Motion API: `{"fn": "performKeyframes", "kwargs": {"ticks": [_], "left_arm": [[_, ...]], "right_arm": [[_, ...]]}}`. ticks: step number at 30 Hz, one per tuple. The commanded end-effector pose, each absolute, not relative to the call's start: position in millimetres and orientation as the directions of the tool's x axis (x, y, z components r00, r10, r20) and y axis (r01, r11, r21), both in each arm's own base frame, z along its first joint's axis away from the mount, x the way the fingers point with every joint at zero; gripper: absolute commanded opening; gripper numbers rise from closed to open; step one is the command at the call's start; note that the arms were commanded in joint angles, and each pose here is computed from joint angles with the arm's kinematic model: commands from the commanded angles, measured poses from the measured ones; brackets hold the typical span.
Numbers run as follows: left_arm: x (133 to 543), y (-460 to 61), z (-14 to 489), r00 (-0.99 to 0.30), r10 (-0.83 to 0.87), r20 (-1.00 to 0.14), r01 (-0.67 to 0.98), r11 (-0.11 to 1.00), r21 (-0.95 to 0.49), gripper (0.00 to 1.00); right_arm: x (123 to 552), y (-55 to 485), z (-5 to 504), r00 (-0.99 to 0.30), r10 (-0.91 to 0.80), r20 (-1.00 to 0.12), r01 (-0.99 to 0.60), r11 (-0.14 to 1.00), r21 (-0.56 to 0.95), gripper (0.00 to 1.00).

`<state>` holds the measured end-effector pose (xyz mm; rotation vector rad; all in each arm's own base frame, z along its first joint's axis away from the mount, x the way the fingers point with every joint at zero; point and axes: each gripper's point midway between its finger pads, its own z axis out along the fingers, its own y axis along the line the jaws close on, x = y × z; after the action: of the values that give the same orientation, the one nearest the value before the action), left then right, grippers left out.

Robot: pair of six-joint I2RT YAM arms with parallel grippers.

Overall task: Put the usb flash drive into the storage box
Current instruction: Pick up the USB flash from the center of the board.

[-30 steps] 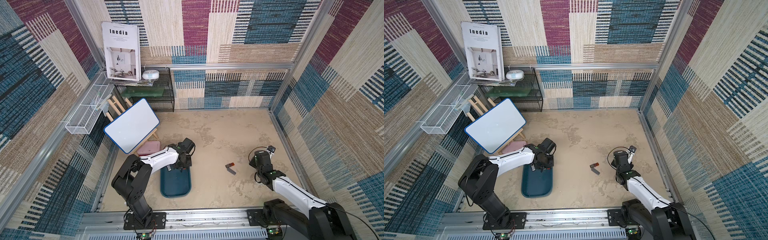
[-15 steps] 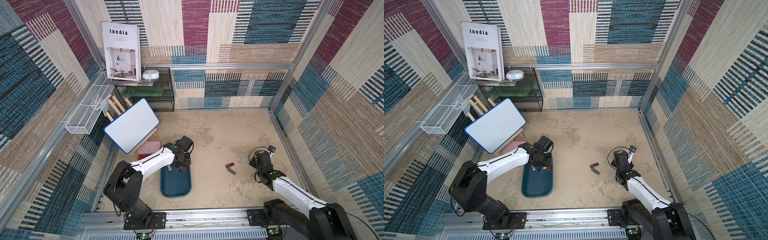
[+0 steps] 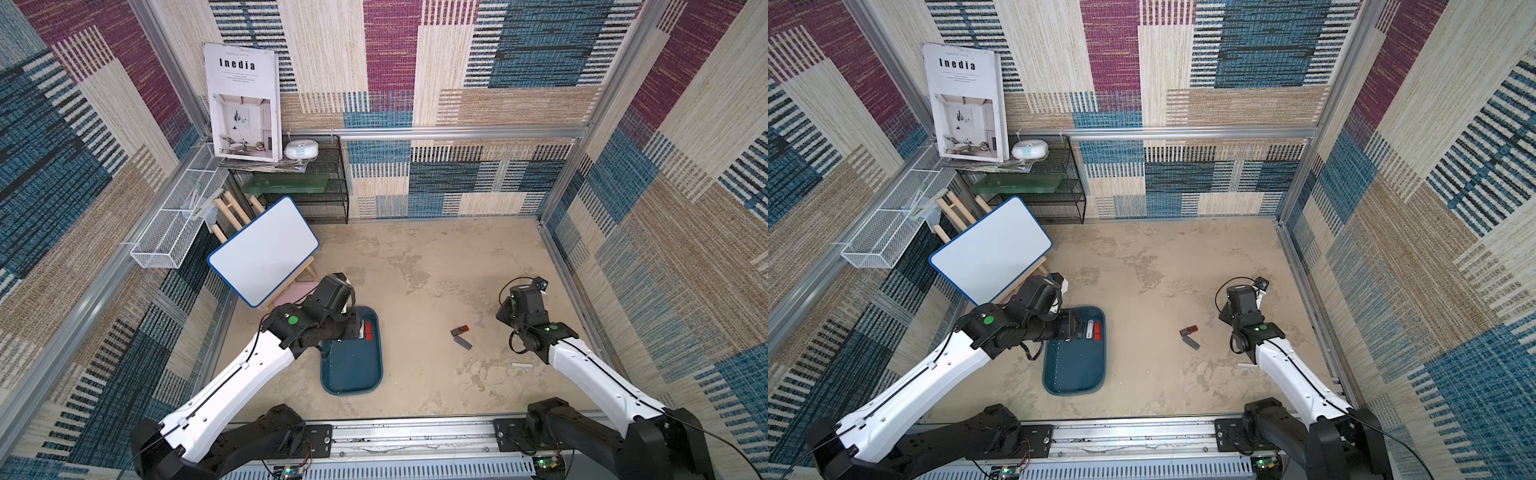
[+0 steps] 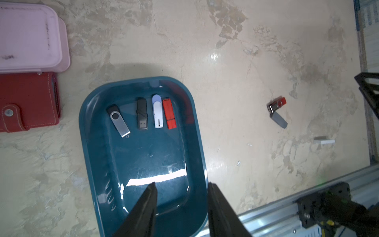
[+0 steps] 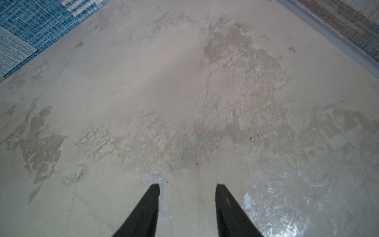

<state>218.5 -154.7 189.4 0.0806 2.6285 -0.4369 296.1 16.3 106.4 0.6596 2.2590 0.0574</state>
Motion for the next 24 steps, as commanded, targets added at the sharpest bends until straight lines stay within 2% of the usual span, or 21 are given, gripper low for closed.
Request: {"fn": "performKeyframes", "kwargs": {"ticks": [1,5,12,19,24], "left_arm": [[199,-148,180,-0.897,0.057,-0.437,0.193,0.943,-0.272,0.45],[196,-139,179,-0.892,0.051,-0.449,0.178,0.953,-0.246,0.46],[192,-124,193,-0.853,-0.005,-0.522,0.148,0.957,-0.251,0.47],[190,-122,196,-0.845,-0.014,-0.535,0.149,0.954,-0.260,0.48],[188,-123,197,-0.844,-0.014,-0.536,0.154,0.951,-0.267,0.49]], "right_arm": [[257,22,78,-0.701,0.501,-0.507,0.475,0.859,0.191,0.51],[240,36,78,-0.752,0.517,-0.410,0.466,0.856,0.224,0.52],[226,29,83,-0.709,0.585,-0.393,0.537,0.810,0.237,0.52],[209,14,66,-0.691,0.638,-0.340,0.642,0.758,0.116,0.53],[197,9,52,-0.674,0.676,-0.298,0.691,0.719,0.067,0.59]]}}
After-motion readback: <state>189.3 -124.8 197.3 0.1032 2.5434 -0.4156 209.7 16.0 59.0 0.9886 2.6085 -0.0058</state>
